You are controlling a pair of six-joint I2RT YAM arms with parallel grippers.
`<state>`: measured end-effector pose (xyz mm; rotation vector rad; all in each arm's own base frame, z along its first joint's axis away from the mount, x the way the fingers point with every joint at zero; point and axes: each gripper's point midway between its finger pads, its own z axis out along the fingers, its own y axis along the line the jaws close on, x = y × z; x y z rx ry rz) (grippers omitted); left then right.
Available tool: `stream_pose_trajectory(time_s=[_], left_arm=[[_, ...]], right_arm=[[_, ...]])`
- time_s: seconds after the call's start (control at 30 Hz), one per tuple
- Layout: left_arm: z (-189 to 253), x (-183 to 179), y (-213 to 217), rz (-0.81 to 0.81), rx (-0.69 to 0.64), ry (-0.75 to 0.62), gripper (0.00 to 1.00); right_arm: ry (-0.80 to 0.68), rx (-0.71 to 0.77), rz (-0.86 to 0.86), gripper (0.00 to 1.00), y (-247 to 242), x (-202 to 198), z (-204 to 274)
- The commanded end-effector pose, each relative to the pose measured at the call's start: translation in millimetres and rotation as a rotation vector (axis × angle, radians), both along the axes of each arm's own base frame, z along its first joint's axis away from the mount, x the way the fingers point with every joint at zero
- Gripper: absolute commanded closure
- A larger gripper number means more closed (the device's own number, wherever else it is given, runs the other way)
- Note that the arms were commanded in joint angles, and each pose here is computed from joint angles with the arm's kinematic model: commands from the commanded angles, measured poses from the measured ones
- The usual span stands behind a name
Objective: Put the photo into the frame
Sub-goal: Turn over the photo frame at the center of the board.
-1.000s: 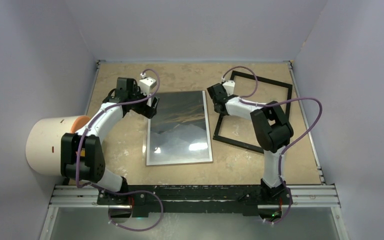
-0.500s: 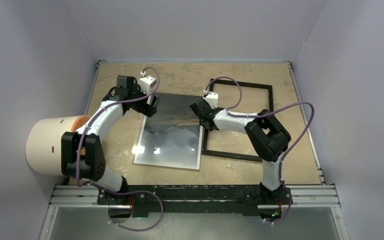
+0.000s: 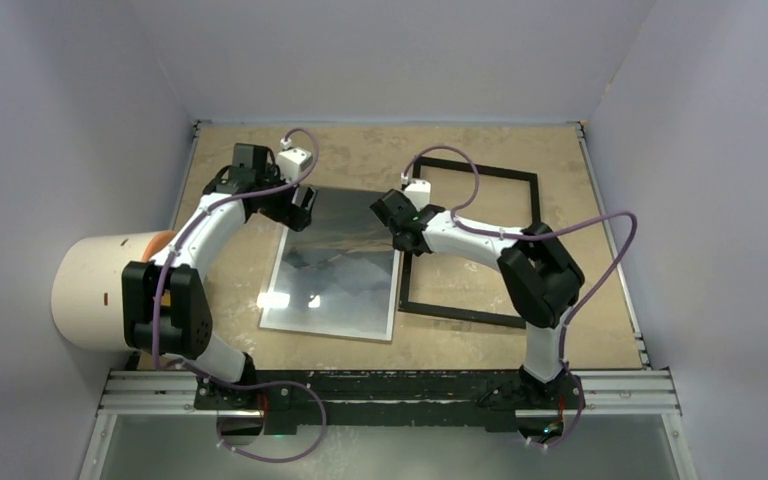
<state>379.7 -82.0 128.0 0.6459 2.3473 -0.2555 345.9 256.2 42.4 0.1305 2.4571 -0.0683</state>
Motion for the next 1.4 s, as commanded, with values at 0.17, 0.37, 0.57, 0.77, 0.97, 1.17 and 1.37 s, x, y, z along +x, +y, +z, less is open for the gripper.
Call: stream_pose_trajectory(time_s=[0.17, 0.37, 0.57, 0.77, 0.97, 1.17, 1.37], left_arm=[[38, 0, -15, -0.049, -0.063, -0.034, 0.0], [60, -1, -19, -0.042, -0.091, -0.047, 0.0], [95, -3, -20, -0.019, -0.129, -0.105, 0.0], [116, -4, -21, -0.017, -0.141, -0.146, 0.0], [129, 6, 2, 0.087, -0.237, -0.159, 0.0], [144, 21, 32, 0.23, -0.263, -0.151, 0.0], [134, 28, 63, 0.377, -0.151, -0.183, 0.0]], right_arm=[[-0.156, 0.127, -0.019, 1.0, 2, 5, 122], [-0.179, 0.346, 0.066, 1.0, 34, -2, 185], [-0.221, 0.616, 0.144, 1.0, 69, -11, 261], [-0.247, 0.942, 0.228, 1.0, 101, -29, 343], [-0.275, 1.252, 0.298, 1.0, 116, -50, 400], [-0.307, 1.497, 0.305, 1.0, 126, -50, 422], [-0.277, 1.668, 0.336, 1.0, 141, -47, 421]])
